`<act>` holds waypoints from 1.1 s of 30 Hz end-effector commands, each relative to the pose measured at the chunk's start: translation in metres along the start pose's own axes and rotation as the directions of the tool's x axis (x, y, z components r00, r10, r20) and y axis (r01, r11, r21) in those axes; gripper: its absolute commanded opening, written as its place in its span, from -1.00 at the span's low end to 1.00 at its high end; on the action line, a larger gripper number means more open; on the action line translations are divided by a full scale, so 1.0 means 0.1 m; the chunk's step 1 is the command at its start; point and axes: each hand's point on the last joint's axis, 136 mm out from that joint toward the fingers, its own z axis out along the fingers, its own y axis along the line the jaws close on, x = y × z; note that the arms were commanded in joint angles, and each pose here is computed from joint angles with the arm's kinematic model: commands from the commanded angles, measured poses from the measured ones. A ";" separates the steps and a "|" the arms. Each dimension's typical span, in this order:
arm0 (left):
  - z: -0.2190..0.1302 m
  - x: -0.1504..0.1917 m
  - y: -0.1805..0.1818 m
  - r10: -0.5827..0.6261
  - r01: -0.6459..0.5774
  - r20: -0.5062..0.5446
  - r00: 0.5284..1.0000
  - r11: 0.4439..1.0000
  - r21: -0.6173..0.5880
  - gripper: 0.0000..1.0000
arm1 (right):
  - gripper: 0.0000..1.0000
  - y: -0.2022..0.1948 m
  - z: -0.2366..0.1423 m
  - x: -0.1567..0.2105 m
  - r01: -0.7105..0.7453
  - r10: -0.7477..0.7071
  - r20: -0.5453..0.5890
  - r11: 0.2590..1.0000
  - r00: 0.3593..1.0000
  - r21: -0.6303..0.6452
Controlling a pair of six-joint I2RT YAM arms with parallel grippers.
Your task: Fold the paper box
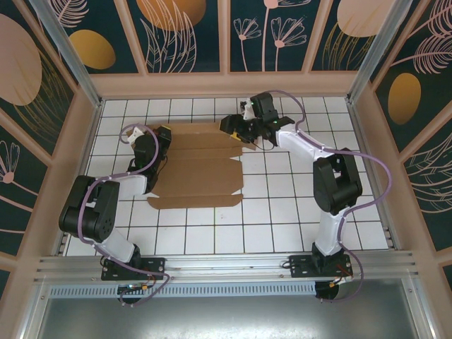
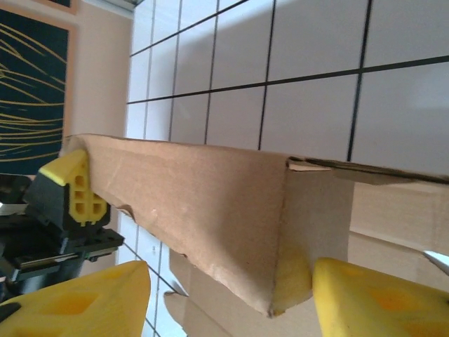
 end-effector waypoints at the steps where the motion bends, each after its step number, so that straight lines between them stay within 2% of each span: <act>1: 0.02 0.15 0.28 0.006 -0.011 -0.056 0.998 0.996 -0.092 -1.00 | 0.11 0.17 0.00 -0.08 -0.031 0.034 0.020 0.989 0.999 -0.146; 5: 0.02 0.14 0.26 0.008 -0.013 -0.055 0.998 0.996 -0.089 -1.00 | -0.21 0.19 0.02 -0.08 -0.054 0.059 0.020 0.978 0.998 -0.200; 9: 0.02 0.14 0.26 0.007 -0.012 -0.057 0.998 0.996 -0.089 -1.00 | -0.24 0.11 -0.02 -0.07 -0.029 0.035 0.038 0.988 0.999 -0.150; 12: 0.01 0.14 0.28 0.007 -0.012 -0.054 0.999 0.995 -0.094 -1.00 | -0.16 0.00 -0.12 -0.07 -0.013 0.020 0.065 0.995 0.998 -0.103; 14: 0.01 0.14 0.29 0.010 -0.015 -0.053 0.999 0.995 -0.097 -1.00 | 0.08 -0.10 -0.21 -0.06 0.021 -0.017 0.090 0.999 0.996 -0.041; 16: 0.01 0.14 0.29 0.011 -0.016 -0.053 0.999 0.995 -0.101 -1.00 | 0.21 -0.16 -0.31 -0.04 0.064 -0.066 0.119 0.998 0.991 0.023; 18: 0.01 0.13 0.27 0.016 -0.021 -0.051 0.999 0.995 -0.101 -1.00 | 0.23 -0.23 -0.43 -0.01 0.086 -0.096 0.142 0.993 0.985 0.075; 19: 0.00 0.13 0.28 0.018 -0.023 -0.051 0.999 0.994 -0.103 -1.00 | 0.19 -0.28 -0.50 0.02 0.096 -0.113 0.158 0.989 0.981 0.109; 21: 0.00 0.11 0.27 0.021 -0.026 -0.047 0.999 0.994 -0.106 -1.00 | -0.08 -0.38 -0.63 0.09 0.118 -0.152 0.208 0.979 0.966 0.166; 23: 0.01 0.11 0.27 0.021 -0.026 -0.046 0.999 0.994 -0.109 -1.00 | -0.52 -0.57 -0.67 0.19 0.107 -0.164 0.220 0.963 0.962 0.248; 25: 0.01 0.11 0.27 0.022 -0.027 -0.048 0.999 0.994 -0.109 -1.00 | -0.80 -0.83 -0.57 0.33 0.107 -0.175 0.170 0.932 0.970 0.346; 29: 0.01 0.11 0.29 0.023 -0.029 -0.049 0.999 0.993 -0.118 -1.00 | -1.00 -1.03 -0.35 0.51 0.163 -0.229 0.098 0.882 0.969 0.443; 33: 0.01 0.12 0.29 0.024 -0.031 -0.052 0.998 0.992 -0.123 -1.00 | -1.00 -1.10 -0.16 0.50 0.178 -0.255 0.105 0.864 0.961 0.472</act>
